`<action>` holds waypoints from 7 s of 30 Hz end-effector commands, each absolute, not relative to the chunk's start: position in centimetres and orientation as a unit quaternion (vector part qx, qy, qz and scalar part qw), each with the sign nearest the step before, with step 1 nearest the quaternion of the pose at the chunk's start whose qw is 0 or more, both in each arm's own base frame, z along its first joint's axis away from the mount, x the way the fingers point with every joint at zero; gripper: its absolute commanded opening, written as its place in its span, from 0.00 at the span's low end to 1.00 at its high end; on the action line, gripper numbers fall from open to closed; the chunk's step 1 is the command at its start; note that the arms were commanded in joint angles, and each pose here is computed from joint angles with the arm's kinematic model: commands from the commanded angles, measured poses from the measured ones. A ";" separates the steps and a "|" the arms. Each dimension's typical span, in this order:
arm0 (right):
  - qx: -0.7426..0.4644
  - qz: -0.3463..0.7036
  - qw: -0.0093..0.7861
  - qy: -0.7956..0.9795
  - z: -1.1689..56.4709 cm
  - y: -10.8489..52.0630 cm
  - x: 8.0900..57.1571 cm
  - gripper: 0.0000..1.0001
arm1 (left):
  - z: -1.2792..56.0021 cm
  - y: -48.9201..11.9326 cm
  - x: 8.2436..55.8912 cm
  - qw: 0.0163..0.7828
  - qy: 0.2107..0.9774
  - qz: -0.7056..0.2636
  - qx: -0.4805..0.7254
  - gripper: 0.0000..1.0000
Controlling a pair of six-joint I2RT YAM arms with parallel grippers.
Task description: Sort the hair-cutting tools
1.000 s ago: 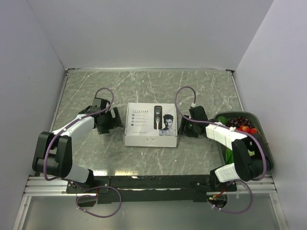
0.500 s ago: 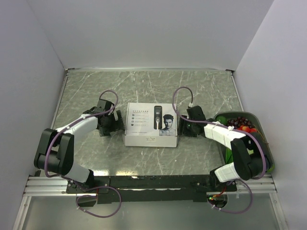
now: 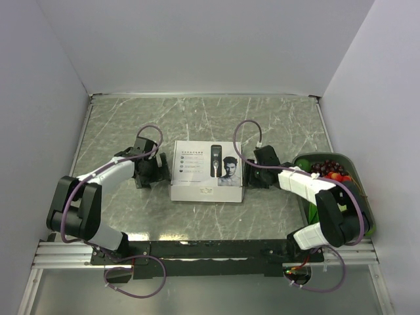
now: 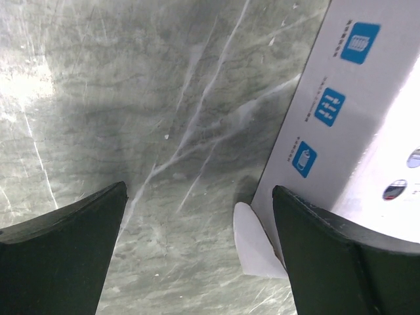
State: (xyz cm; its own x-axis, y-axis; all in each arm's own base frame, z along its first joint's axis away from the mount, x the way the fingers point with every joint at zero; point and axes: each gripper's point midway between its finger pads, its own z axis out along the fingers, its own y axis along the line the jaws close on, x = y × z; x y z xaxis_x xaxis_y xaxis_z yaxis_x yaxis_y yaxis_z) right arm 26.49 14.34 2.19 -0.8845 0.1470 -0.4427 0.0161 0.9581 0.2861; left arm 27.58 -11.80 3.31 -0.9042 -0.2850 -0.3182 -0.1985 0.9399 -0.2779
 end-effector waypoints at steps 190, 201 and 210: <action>-0.019 0.145 0.090 0.985 3.1 16.2 22.0 1.00 | 2.1 -16.2 24.4 0.035 0.990 -0.135 0.008 0.78; -0.014 0.150 0.091 0.984 3.2 16.5 22.4 1.00 | 4.4 -18.5 21.8 0.032 0.971 -0.236 0.012 0.80; -0.012 0.160 0.083 0.984 3.1 17.0 22.4 1.00 | 5.2 -19.7 19.2 0.005 0.955 -0.297 0.013 0.80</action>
